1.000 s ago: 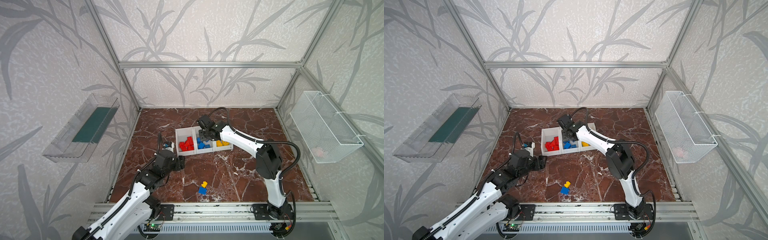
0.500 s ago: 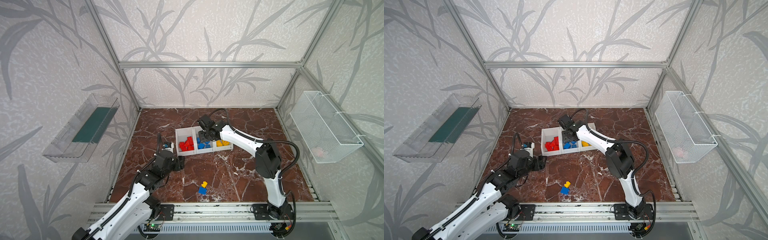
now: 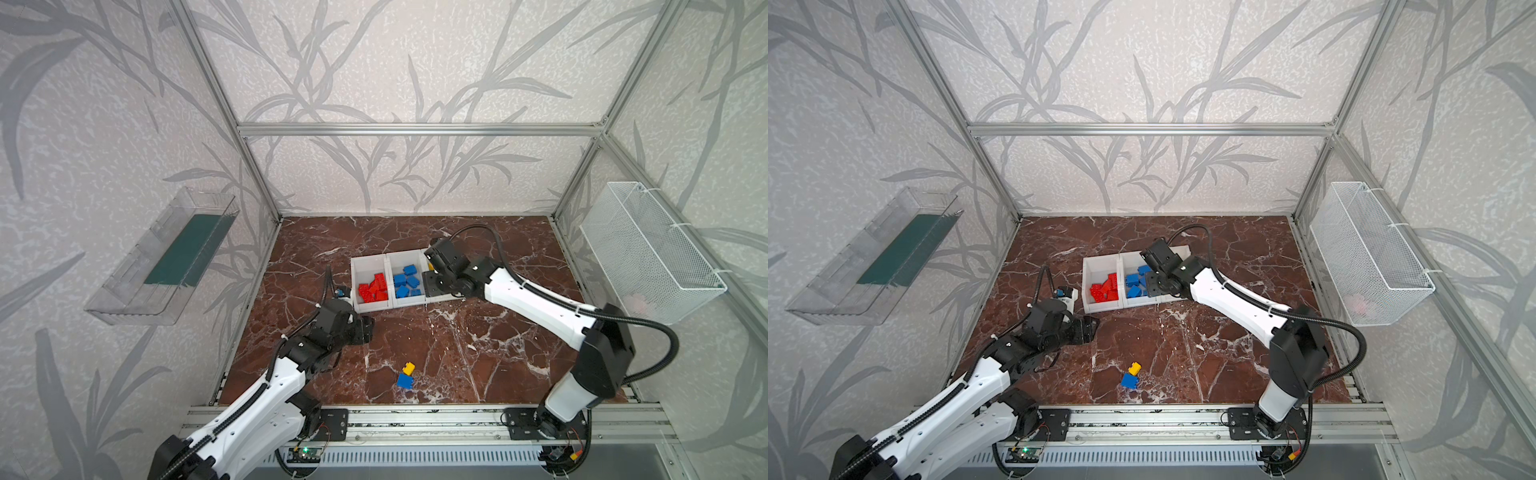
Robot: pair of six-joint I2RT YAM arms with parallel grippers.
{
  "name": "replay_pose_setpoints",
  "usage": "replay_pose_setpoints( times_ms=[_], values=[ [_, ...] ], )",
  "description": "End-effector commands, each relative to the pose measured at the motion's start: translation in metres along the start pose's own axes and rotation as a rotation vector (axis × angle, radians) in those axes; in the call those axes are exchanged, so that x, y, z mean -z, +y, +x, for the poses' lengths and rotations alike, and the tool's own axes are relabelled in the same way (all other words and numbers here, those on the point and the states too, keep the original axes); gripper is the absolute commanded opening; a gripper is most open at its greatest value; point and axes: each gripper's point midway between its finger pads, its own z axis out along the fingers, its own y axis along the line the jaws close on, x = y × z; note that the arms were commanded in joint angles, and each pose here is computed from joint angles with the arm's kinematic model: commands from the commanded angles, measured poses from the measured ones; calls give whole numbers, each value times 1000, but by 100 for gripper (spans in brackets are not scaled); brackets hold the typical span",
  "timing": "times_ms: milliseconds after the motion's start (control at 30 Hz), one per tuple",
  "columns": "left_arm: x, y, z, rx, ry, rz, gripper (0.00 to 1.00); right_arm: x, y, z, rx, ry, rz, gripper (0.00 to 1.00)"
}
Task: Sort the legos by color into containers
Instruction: 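Draw the right gripper back while the left gripper grasps the stacked yellow brick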
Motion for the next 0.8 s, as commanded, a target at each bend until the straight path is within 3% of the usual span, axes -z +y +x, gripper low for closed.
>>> replay_pose_setpoints(
  times_ms=[0, 167, 333, 767],
  values=[
    [-3, -16, 1, -65, 24, 54, 75, 16, -35, 21, -69, -32, 89, 63],
    [-12, -35, 22, -138, 97, 106, 74, 24, -75, 69, -224, -36, 148, 63],
    [-17, -62, 52, -230, 186, 184, 73, 28, -95, 97, -283, -24, 178, 63],
    [-29, -113, 103, -405, 342, 296, 68, 28, -102, 116, -334, 0, 176, 62]
  ],
)
